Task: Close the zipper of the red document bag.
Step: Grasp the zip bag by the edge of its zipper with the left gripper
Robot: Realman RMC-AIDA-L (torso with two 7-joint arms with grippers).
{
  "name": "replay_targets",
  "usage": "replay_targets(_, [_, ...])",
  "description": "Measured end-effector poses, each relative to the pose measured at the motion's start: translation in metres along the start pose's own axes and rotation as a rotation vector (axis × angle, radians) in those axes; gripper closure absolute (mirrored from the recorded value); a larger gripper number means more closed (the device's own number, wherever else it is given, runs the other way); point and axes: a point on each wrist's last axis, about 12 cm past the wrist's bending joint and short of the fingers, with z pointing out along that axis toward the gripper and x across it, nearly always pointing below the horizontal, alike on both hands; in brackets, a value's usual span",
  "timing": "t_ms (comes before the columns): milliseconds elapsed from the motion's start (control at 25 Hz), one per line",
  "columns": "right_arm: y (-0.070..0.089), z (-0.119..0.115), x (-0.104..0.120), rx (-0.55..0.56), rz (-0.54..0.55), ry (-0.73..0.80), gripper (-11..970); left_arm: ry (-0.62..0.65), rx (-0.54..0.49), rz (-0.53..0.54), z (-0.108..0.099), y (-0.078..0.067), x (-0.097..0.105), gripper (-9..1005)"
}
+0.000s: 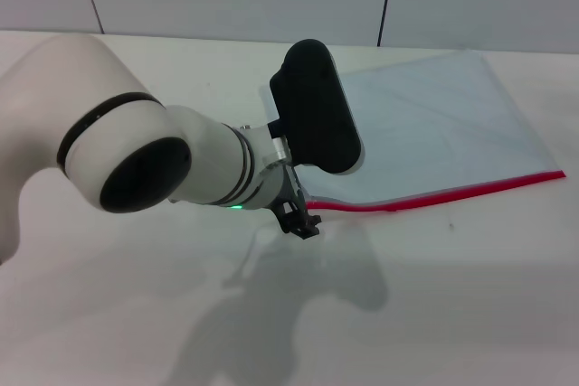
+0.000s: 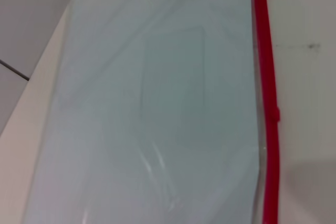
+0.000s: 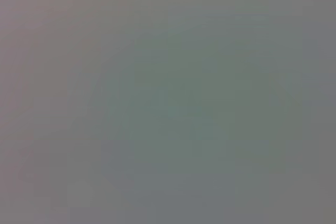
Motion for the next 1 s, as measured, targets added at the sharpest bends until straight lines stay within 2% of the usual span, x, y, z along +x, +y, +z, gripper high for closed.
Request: replay_targets(1000, [0.000, 0.000, -0.001, 0.006, 0.008, -0.003, 444, -0.028, -0.025, -0.006, 0.015, 0.002, 0.006, 136])
